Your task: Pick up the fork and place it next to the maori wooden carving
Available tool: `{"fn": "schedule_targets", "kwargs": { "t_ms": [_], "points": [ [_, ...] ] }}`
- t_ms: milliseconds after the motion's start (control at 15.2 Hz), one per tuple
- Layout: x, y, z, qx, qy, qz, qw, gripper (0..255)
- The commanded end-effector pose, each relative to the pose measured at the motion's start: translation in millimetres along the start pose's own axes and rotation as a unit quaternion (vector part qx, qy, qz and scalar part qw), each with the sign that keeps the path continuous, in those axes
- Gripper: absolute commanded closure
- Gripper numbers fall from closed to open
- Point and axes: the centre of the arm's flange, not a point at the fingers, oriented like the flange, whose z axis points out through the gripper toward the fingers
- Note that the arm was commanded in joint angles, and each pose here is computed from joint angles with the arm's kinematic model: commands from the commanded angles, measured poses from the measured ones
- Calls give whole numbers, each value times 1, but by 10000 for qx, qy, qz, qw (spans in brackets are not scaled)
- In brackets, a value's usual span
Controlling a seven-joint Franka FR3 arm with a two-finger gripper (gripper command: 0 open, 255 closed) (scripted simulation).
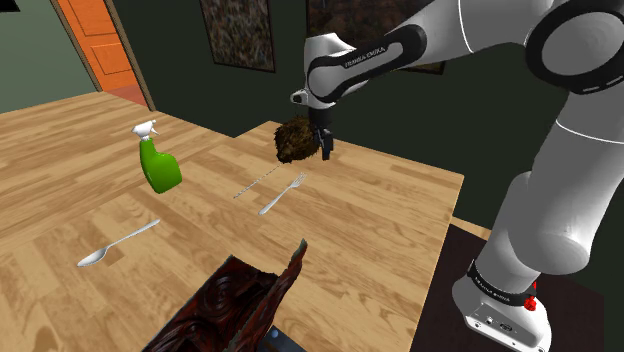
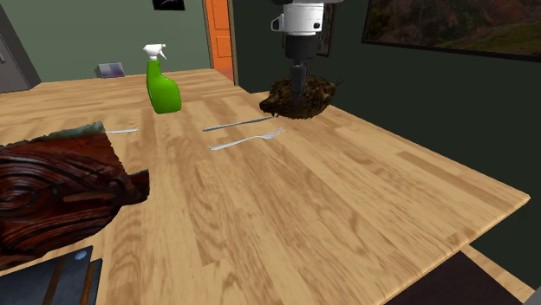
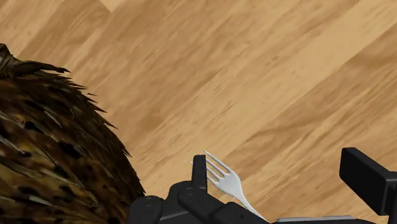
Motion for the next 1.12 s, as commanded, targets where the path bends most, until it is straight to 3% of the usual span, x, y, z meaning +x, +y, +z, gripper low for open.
{"fn": "schedule_targets", "kwargs": {
  "t_ms": [0,264,528,1056],
  "points": [
    [23,3,16,-19,-32,-462,9989,0],
    [67,10,47,-58,-93,-1333,9910,0],
    [107,9,76,-94,-150,-2139,9767,0],
    [106,10,116,-94,-150,-2139,9767,0]
  ]
}}
